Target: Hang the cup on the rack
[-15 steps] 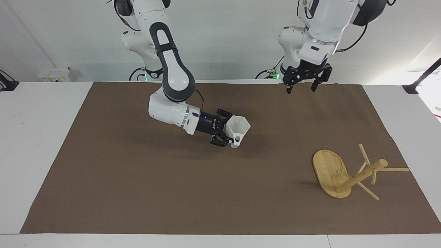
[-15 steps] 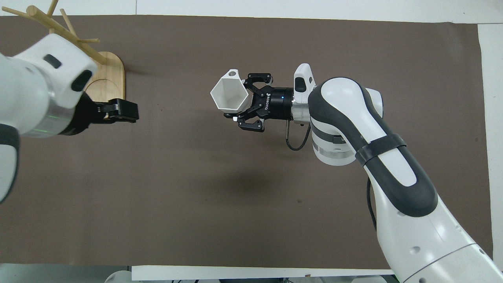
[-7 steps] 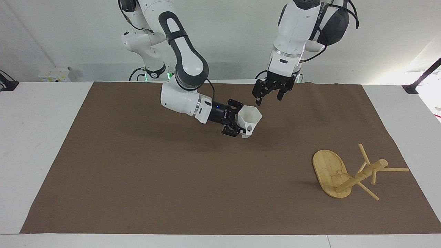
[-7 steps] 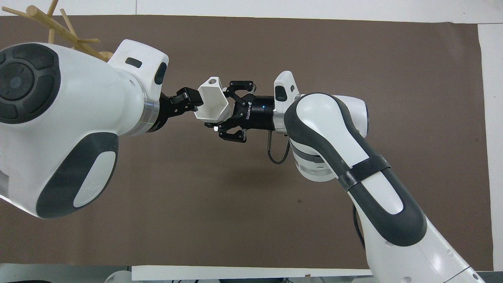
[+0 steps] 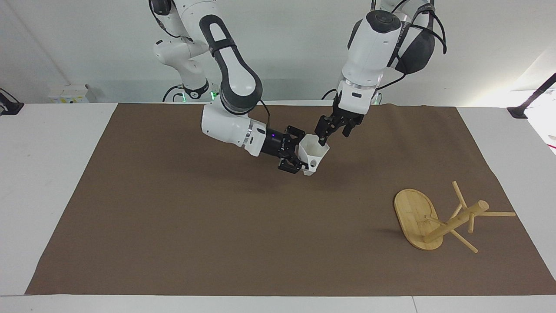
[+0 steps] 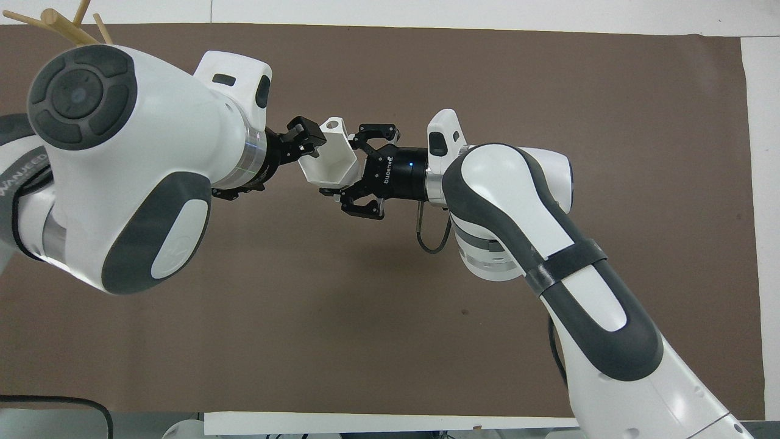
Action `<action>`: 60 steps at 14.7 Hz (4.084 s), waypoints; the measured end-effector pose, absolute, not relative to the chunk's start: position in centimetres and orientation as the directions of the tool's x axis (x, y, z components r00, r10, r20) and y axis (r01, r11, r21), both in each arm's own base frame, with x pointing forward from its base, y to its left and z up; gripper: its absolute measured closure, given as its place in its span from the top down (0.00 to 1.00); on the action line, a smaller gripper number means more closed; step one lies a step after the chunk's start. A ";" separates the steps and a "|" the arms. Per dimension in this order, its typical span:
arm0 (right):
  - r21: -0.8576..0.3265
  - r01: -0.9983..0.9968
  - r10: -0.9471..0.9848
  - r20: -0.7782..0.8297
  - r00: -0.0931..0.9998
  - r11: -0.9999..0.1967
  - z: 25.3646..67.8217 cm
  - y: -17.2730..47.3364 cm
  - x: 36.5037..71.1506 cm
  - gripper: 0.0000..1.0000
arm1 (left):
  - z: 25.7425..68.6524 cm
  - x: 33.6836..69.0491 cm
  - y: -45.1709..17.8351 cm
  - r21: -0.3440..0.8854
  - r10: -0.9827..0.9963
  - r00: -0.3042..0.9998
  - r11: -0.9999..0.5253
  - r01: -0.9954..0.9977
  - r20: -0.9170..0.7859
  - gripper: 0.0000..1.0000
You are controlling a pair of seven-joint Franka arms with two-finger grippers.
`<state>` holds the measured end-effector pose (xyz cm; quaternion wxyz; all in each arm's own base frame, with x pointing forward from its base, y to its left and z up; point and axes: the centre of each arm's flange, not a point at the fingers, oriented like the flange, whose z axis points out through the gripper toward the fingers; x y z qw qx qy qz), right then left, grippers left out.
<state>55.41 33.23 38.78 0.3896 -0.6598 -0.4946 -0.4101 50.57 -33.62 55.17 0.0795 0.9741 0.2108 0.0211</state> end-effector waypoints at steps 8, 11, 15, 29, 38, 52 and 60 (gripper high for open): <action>-0.108 0.971 0.336 0.925 0.177 -0.213 38.7 33.0 55.5 0.80 | 53.9 50.4 -35.2 0.191 0.419 0.905 -0.885 0.424 -0.070 0.07; -0.108 0.971 0.337 0.925 0.176 -0.212 38.6 32.9 55.5 0.80 | 53.8 50.4 -35.2 0.191 0.406 0.911 -0.891 0.412 -0.069 0.04; -0.105 0.966 0.329 0.927 0.181 -0.236 39.1 31.6 56.1 1.00 | 54.2 50.3 -35.8 0.200 0.413 0.909 -0.887 0.416 -0.056 0.04; 0.008 0.937 0.685 0.684 0.250 -0.350 40.3 -5.6 60.0 1.00 | 46.6 51.2 -25.6 0.553 0.704 0.678 -0.658 0.511 0.211 0.04; -0.185 0.606 0.581 0.176 0.795 -0.773 52.6 -10.0 59.9 0.99 | 38.6 47.8 -16.1 0.672 0.742 0.569 -0.626 0.396 0.356 0.04; -0.001 -0.007 -0.007 -0.167 0.986 -1.000 64.6 -7.6 51.2 1.00 | 36.8 55.7 -11.3 0.602 0.663 0.551 -0.730 0.324 0.507 0.04; 0.001 -0.050 -0.049 -0.176 0.983 -0.999 63.4 -9.0 51.3 1.00 | 36.2 56.5 -8.5 0.582 0.686 0.537 -0.717 0.385 0.491 0.04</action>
